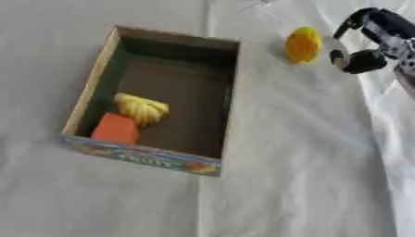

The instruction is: Pick up objects on the table and place them in the box.

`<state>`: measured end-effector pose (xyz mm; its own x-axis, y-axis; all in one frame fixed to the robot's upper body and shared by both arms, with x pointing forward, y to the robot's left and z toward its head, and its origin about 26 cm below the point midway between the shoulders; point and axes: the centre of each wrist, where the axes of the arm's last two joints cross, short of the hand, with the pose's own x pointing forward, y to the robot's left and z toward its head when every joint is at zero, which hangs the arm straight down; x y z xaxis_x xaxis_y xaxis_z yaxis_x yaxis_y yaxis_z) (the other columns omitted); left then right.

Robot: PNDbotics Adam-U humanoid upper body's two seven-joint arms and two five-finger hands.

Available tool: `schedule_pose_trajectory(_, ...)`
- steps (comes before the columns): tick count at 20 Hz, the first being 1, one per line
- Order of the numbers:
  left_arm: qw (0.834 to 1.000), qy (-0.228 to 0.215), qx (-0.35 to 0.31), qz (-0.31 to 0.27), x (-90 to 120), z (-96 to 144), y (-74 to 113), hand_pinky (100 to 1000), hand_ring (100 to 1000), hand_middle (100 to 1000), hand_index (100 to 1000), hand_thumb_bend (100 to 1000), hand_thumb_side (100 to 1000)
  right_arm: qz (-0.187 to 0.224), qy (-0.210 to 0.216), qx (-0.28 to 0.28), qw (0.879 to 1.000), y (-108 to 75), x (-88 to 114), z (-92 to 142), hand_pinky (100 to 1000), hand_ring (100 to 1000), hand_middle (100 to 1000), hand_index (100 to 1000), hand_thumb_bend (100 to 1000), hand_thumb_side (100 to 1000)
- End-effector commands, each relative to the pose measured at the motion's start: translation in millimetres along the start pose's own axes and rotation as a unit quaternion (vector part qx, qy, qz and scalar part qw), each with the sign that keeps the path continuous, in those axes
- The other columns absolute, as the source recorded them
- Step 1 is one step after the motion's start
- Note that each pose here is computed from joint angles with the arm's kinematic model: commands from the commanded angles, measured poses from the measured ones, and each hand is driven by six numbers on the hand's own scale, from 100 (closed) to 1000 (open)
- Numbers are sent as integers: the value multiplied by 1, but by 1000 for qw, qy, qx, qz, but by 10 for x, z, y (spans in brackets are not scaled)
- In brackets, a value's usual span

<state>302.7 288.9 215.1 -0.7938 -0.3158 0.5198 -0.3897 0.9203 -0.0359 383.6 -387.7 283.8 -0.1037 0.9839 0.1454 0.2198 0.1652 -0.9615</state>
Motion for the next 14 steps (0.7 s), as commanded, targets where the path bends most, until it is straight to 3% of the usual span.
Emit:
schedule_pose_trajectory(1, 1000, -15, -1, -5, 60, -58, 40, 757, 767, 757, 855, 130, 638, 26, -15, -19, 999, -307, 94, 60, 897, 902, 833, 887, 241, 175)
schedule_pose_trajectory(5, 1000, -17, -3, -5, 65, -67, 40, 757, 767, 757, 855, 133, 633, 30, -39, 7, 999, -331, 215, 97, 912, 926, 850, 912, 280, 279)
schedule_pose_trajectory(14, 1000, -17, -6, -2, 68, -72, 30, 759, 767, 755, 855, 133, 634, 42, -55, 52, 996, -249, 281, 22, 921, 939, 858, 924, 293, 350)
